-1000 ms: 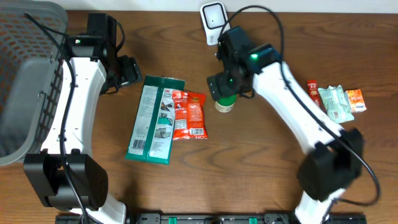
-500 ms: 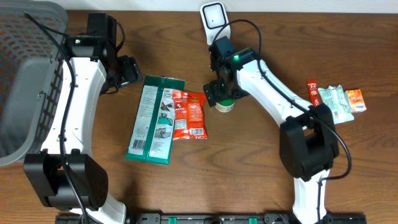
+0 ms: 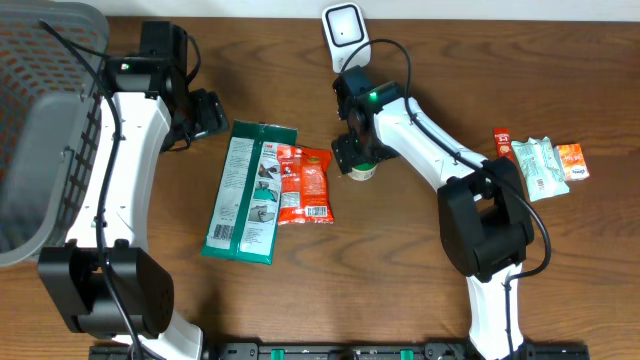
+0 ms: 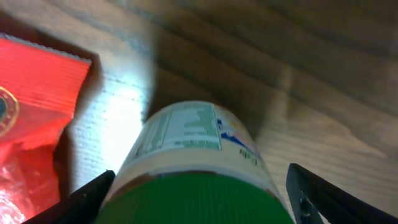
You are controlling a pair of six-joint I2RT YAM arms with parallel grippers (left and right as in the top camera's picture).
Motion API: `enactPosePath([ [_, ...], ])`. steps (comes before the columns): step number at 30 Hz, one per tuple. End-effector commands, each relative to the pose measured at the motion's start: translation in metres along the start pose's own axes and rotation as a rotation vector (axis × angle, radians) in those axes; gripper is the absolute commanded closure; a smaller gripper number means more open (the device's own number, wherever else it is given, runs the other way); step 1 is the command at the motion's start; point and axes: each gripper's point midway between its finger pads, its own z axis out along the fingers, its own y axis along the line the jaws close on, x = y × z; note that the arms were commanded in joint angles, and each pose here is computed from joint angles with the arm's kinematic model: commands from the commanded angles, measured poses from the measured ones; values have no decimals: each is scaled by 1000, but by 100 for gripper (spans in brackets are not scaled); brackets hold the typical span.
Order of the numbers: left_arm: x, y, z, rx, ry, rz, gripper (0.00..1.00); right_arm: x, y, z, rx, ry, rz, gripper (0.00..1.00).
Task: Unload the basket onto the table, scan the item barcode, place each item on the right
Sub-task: 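Lift the green-lidded jar toward the white scanner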
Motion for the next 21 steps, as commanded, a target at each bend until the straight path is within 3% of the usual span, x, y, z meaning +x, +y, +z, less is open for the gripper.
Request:
enactPosePath([
  [1,-3,1,-6,-2,-20,8,16,1,-8,7,19,1,9,18],
  [9,-3,1,-6,-2,-20,8,16,3,-8,8,20,11,9,23],
  [21,-3,1,-6,-2,-20,8,16,10,-8,8,18,38,32,22],
])
